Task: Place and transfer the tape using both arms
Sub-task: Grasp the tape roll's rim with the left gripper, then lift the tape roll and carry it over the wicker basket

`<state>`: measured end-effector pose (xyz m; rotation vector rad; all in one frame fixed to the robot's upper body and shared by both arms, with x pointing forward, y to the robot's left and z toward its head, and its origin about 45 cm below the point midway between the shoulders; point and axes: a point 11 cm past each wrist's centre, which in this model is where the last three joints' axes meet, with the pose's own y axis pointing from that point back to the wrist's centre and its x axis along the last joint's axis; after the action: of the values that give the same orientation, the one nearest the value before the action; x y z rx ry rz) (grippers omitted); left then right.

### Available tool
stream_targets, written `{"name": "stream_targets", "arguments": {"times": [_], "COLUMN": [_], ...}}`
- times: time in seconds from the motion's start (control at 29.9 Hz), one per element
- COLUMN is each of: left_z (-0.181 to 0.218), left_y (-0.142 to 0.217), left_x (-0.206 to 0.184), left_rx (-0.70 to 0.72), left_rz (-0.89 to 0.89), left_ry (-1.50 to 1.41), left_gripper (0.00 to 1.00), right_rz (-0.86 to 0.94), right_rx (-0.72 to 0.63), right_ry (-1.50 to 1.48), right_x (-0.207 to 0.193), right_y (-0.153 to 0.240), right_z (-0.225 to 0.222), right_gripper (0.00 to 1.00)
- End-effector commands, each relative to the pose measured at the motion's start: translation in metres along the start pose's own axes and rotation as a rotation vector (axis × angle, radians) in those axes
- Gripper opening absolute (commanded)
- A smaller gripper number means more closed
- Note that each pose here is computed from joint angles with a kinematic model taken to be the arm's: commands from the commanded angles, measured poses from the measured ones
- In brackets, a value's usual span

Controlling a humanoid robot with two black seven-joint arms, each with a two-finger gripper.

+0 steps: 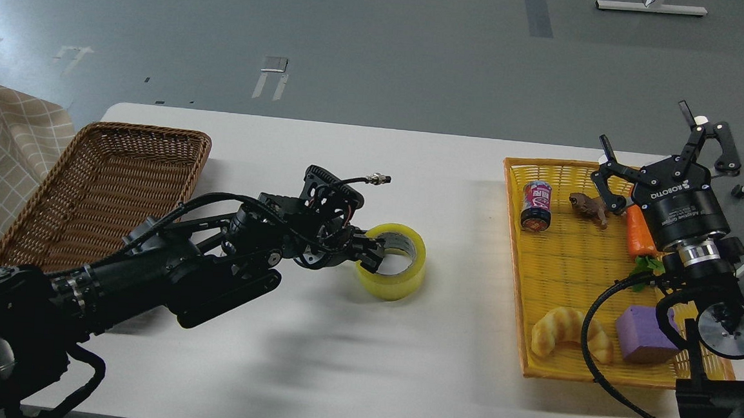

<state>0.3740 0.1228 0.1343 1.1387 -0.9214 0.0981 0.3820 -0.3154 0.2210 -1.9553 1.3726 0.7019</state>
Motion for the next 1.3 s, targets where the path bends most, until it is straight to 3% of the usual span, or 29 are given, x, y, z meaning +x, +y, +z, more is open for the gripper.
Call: {"name": "stream_targets", "arguments": {"times": [0.0, 0.13, 0.47, 0.77, 1.0, 1.27], "left_z": [-0.006, -0.021, -0.079, -0.144, -0.197, -0.231], "left_y": [0.005, 0.019, 0.053, 0.116, 0.165, 0.197], "left_x": [0.014, 0.037, 0.043, 0.068, 0.053, 0.027], "left_rx": [0.017, 0.049, 0.167, 0.291, 0.420, 0.497], "left_rz": [0.025, 0.066, 0.079, 0.134, 0.118, 0.079], "left_ry": [-0.013, -0.038, -0.038, -0.001, 0.026, 0.083], "left_gripper": [0.00, 0.00, 0.00, 0.00, 0.00, 0.00], "right_rz": [0.000, -0.003, -0.010, -0.011, -0.014, -0.020], "right_rx": [0.000, 0.003, 0.005, 0.004, 0.004, -0.005], "right_ry": [-0.002, -0.003, -0.008, -0.016, -0.031, -0.040], "right_x": [0.000, -0.001, -0.004, -0.004, -0.006, -0.008], "right_y": [0.000, -0.001, -0.002, -0.002, -0.002, -0.005], "right_z": [0.001, 0.001, 0.000, 0.003, 0.007, 0.013], "right_gripper": [1.00, 1.00, 1.00, 1.00, 1.00, 1.00]}}
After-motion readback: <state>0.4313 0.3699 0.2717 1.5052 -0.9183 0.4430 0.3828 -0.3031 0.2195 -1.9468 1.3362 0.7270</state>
